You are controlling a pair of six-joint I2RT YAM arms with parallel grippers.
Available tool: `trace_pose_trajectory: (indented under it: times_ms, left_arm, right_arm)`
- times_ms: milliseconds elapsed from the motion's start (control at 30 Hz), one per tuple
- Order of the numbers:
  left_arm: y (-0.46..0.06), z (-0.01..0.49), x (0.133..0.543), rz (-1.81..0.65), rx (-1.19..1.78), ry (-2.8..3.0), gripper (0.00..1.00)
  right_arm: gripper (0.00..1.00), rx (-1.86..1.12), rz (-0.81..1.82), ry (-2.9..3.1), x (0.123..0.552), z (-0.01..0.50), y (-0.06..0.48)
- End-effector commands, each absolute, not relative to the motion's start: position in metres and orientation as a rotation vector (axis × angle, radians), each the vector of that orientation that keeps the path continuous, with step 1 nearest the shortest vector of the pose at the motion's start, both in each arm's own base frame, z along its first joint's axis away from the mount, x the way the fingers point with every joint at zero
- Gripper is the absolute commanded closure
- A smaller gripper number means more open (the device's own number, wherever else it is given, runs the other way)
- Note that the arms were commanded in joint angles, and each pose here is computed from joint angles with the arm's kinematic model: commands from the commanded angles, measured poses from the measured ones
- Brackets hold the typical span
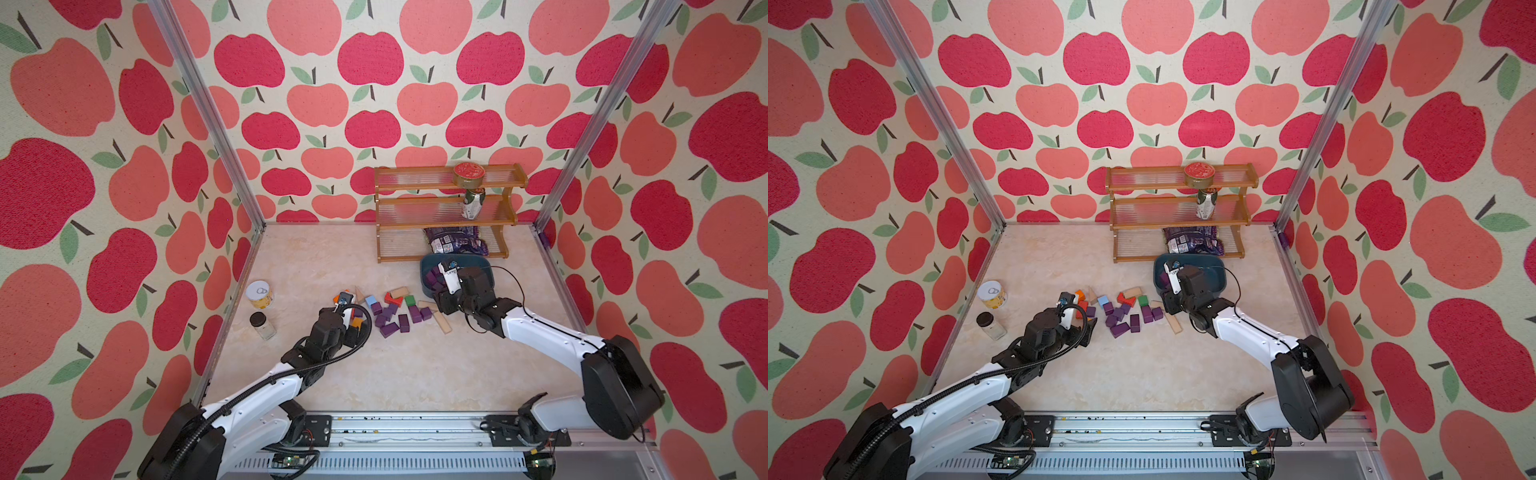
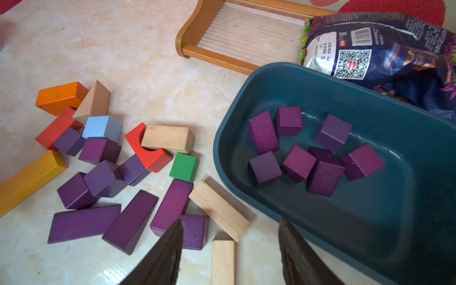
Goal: Pick purple bricks into the storage bin
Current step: Place the building block in the storage box, then pick up the building block from the center of the board.
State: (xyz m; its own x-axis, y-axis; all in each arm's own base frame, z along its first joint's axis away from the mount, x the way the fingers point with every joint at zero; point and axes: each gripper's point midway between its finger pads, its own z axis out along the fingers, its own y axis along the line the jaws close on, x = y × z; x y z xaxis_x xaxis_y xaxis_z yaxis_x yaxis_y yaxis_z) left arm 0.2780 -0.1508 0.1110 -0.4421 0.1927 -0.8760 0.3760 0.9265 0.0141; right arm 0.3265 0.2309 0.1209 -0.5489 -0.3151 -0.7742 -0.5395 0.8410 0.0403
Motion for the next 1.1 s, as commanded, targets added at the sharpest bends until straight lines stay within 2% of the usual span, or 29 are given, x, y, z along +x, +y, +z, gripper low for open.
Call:
trace_pose_trajectory:
  times_ms: [0, 800, 1067]
  left_arm:
    - [-0.155, 0.121, 0.285, -0.226, 0.411, 2.02, 0.01]
    - [-0.153, 0.126, 0.279, -0.229, 0.428, 1.992, 0.01]
    - [-0.152, 0.127, 0.278, -0.231, 0.422, 1.987, 0.01]
  right_arm:
    - [0.35, -0.676, 0.4, 2.142, 0.319, 0.117, 0.238]
    - [0.36, -0.684, 0.398, 2.222, 0.321, 0.081, 0.242]
    - [0.39, -0.698, 0.401, 2.273, 0.322, 0.07, 0.246]
